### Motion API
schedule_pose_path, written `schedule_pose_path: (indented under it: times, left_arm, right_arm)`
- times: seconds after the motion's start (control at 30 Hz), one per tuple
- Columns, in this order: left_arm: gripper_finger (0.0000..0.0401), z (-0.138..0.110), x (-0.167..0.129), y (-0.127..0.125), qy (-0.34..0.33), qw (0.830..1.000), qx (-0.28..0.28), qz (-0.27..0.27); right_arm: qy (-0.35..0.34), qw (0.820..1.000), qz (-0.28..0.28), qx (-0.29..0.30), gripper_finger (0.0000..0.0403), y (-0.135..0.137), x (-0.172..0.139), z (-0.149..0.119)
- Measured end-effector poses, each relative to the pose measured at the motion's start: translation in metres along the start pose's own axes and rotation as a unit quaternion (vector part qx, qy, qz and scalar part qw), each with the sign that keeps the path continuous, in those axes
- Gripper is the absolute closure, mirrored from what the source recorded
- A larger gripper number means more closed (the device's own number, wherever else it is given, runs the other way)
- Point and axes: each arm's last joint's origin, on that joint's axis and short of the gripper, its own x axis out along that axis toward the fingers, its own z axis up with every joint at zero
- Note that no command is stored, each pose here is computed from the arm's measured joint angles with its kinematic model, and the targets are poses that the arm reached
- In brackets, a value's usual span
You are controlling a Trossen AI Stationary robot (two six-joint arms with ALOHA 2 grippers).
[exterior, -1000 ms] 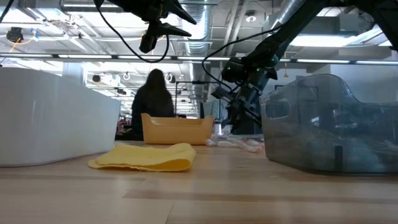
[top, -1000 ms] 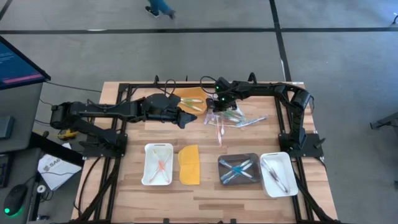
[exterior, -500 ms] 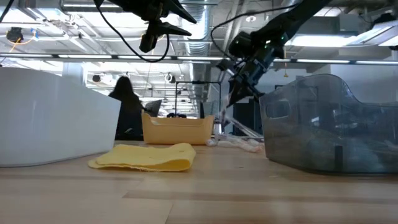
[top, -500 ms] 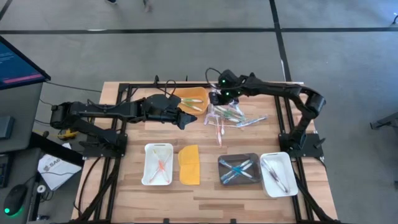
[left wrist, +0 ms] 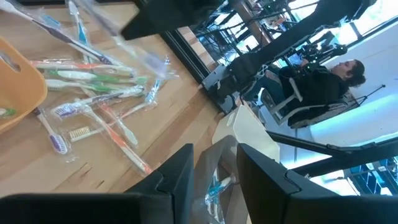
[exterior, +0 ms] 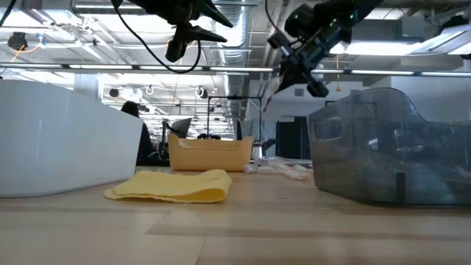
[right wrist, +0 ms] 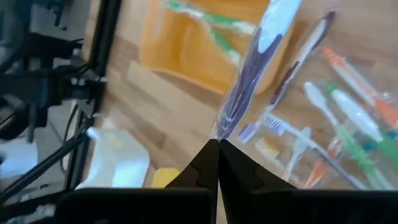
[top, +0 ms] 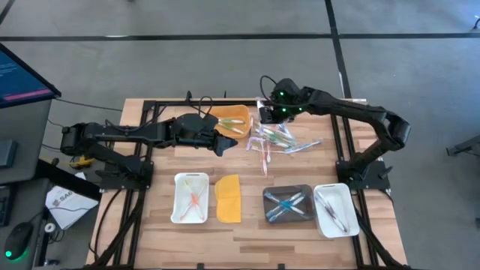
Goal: Pick & Place Toothbrushes
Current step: Put the purple toothbrush into the right white bin
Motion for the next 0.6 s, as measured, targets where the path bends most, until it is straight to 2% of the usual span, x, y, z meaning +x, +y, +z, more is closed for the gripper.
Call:
schedule_pose_path:
  times: [0.4,0.6]
  left_arm:
    - [0.0284,0.000,0.000,0.000,-0.001,1.000,0.006,-0.001]
    - [0.0284,0.006,0.000,-0.003,-0.028,0.999,0.041,-0.022]
  right_arm:
    - [-0.015,0.995,0.092,-0.031,0.0403,0.036,-0.056,-0.029]
    - [-0.048,0.987,0.149,-0.043,0.0403,0.051,-0.082,-0.037]
